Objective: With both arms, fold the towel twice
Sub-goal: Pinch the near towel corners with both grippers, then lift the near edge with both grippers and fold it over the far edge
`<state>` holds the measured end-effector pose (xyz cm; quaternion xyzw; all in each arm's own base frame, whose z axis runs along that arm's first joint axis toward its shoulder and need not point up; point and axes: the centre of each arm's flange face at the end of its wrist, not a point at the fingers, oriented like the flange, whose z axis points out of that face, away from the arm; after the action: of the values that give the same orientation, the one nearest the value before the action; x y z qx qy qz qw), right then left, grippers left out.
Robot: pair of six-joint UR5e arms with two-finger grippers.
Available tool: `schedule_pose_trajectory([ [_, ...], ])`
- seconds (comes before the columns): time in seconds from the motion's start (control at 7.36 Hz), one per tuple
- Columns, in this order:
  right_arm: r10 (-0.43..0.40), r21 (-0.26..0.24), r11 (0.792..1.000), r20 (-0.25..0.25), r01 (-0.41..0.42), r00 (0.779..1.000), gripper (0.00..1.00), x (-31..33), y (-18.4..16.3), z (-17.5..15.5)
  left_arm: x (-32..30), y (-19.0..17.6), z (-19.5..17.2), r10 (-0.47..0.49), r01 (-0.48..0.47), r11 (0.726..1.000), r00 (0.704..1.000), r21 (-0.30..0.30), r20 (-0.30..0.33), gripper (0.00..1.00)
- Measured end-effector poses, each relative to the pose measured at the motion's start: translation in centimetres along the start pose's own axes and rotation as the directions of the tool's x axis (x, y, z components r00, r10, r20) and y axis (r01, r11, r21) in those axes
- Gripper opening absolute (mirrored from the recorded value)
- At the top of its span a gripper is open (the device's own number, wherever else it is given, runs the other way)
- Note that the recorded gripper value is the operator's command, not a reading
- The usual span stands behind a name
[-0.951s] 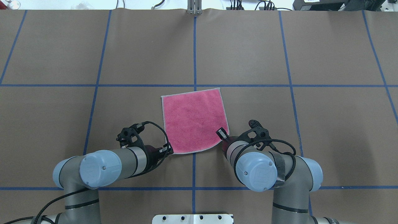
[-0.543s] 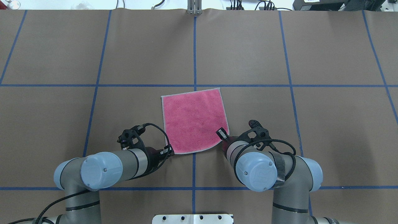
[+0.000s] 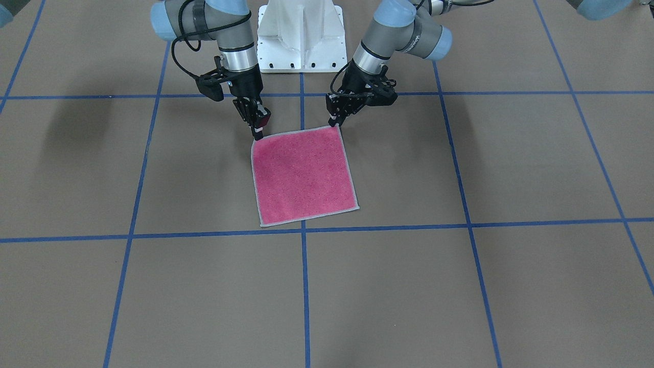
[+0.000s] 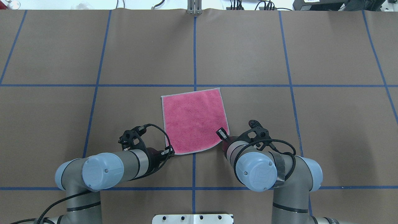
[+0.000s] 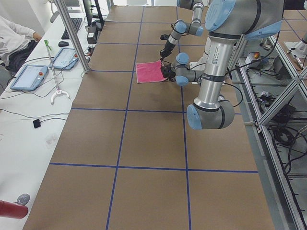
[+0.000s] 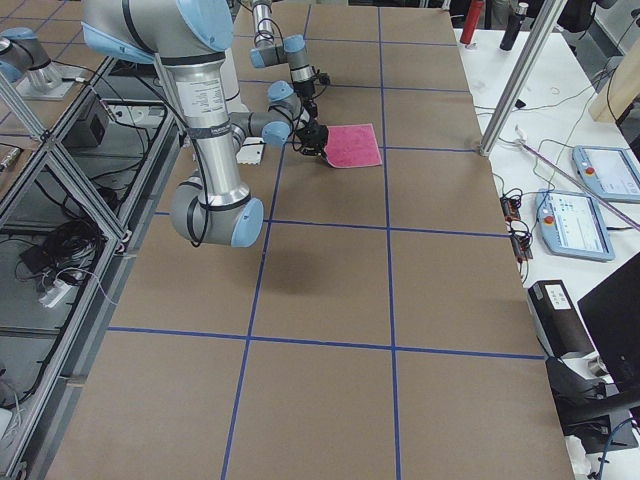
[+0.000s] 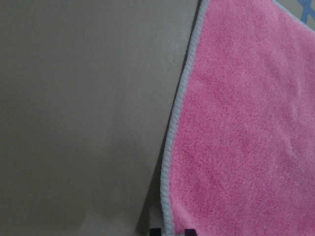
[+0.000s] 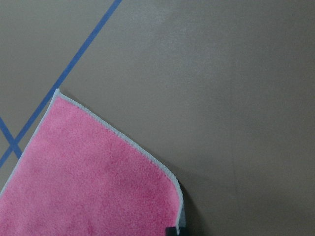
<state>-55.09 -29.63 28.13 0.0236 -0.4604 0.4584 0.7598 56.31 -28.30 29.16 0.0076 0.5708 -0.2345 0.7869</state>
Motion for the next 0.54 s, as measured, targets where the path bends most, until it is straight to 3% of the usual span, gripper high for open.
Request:
schedule_pose_trajectory([
  [0.54,0.003,-0.012,1.000,0.015,-0.003,1.000,0.00,-0.49,-0.11,-0.96,0.27,-0.90,-0.66,0.007,-0.007,1.000,1.000,0.008,-0.010,0.00],
])
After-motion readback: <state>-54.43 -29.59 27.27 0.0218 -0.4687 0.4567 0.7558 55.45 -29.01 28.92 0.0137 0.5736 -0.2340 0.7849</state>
